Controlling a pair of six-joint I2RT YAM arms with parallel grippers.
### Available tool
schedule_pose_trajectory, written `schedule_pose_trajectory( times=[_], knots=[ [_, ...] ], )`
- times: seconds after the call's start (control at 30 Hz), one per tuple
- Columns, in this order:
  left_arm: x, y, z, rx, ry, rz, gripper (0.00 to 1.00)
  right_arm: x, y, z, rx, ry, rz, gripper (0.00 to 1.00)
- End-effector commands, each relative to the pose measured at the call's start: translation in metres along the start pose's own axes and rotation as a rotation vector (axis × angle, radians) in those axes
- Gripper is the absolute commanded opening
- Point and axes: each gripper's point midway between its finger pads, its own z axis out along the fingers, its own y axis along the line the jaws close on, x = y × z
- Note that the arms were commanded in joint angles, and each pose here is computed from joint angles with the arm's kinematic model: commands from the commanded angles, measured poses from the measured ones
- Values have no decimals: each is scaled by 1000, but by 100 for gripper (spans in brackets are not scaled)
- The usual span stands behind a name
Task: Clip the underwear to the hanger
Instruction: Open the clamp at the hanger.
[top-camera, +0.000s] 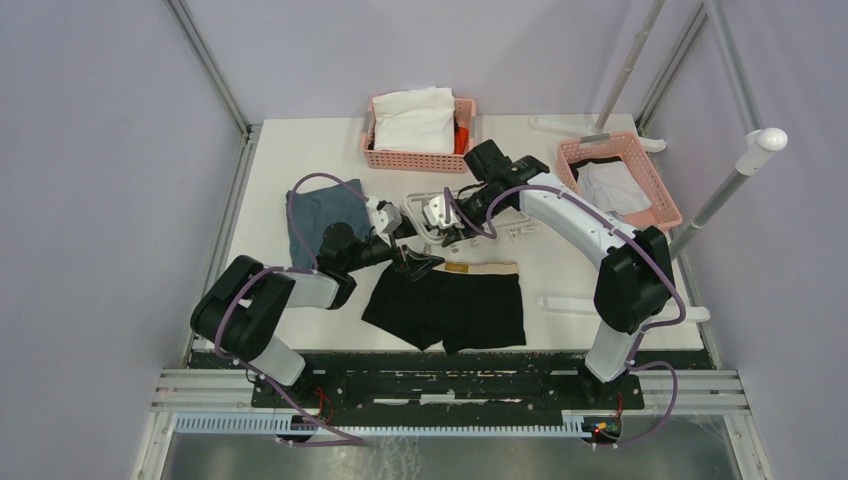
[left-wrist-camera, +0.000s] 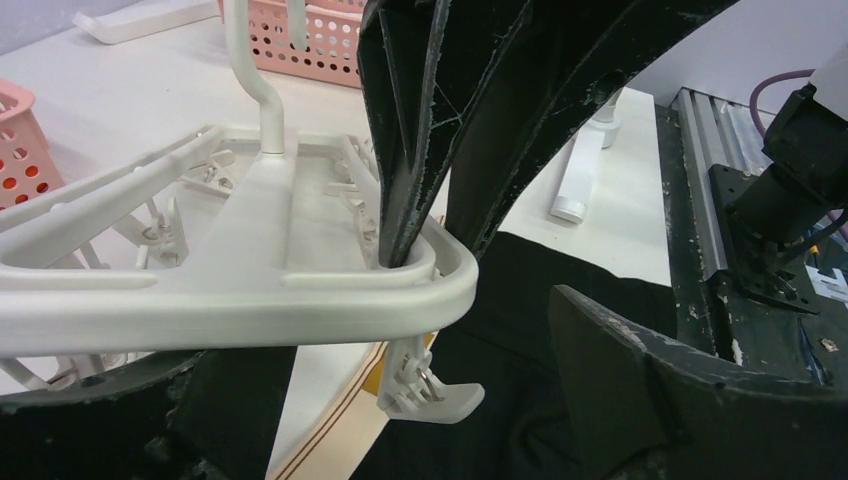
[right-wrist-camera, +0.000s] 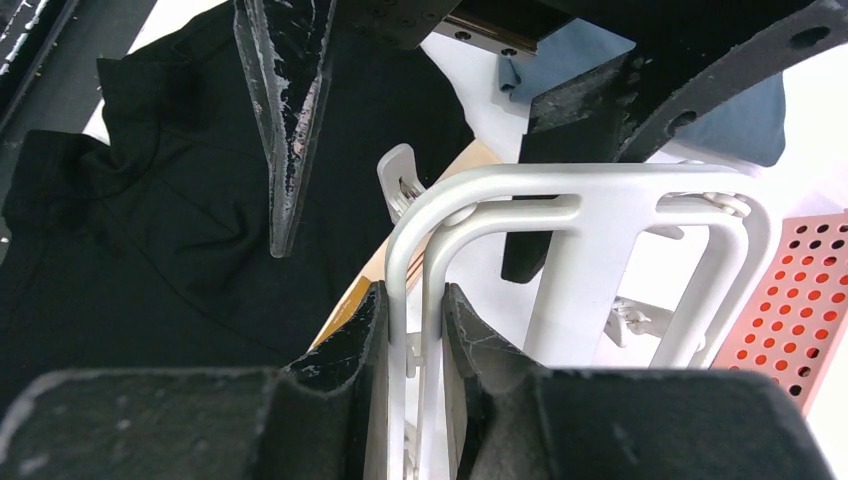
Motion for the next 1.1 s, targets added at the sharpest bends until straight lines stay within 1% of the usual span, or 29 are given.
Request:
schedule_pose_trajectory(
  times=[0.0,0.2,0.3,0.43,0.57,0.7,0.93,1.07],
  knots=[
    [-30,1,9,34,-80,130,100,-44,-10,-20,38,-92,-123,1],
    [-30,2,8,39,-83,122,100,-47,-7,-20,25,-103,-128,0],
    [-31,-4,9,72,-91,112,98,-48,-4,-20,15,-109,-134,0],
    [-34,-22,1,145,-130,112,98,-48,-4,-23,18,-94,-146,1],
    [-36,-38,-9,192,-170,143,99,-52,-5,-27,30,-90,-158,0],
    [-32,-39,-13,183,-167,153,100,-56,-5,-31,39,-91,-168,0],
    [-38,-33,-10,174,-175,159,100,-61,1,-32,22,-115,-173,0],
    [-42,-33,-4,208,-177,138,98,-62,1,-32,22,-119,-176,0]
  ],
)
